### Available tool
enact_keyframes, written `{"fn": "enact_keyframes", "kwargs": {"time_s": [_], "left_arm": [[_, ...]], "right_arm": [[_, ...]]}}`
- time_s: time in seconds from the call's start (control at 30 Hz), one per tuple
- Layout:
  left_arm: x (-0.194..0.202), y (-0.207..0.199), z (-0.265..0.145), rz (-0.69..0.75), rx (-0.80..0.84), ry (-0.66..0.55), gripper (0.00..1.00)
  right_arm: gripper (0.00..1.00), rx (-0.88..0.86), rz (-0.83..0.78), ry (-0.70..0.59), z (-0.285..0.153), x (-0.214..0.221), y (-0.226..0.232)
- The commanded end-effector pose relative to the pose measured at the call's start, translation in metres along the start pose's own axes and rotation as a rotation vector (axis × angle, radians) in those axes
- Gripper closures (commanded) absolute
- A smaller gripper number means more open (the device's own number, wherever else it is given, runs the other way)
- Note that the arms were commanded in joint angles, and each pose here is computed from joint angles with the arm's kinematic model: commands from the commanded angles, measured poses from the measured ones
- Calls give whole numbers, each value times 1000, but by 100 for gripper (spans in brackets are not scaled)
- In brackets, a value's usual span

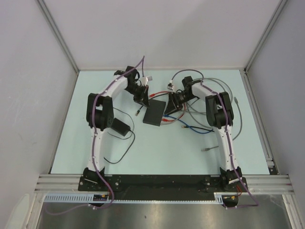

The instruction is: Pull the plug from the switch port

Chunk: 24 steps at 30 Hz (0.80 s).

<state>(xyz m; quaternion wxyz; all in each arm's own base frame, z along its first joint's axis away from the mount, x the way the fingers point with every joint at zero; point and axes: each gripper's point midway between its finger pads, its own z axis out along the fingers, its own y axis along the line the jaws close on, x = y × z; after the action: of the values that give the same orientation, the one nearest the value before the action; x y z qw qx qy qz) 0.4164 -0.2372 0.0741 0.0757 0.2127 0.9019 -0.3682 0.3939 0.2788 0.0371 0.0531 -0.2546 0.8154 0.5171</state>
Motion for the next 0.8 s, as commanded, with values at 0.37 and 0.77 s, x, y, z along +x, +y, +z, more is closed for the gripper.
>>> {"fn": "enact_keyframes", "kwargs": {"time_s": [0.37, 0.77], "left_arm": [[33, 9, 37, -48, 0, 125, 100], [33, 7, 42, -31, -7, 134, 100]], "right_arm": [[55, 50, 31, 48, 22, 16, -27], [64, 135, 44, 79, 31, 24, -48]]}}
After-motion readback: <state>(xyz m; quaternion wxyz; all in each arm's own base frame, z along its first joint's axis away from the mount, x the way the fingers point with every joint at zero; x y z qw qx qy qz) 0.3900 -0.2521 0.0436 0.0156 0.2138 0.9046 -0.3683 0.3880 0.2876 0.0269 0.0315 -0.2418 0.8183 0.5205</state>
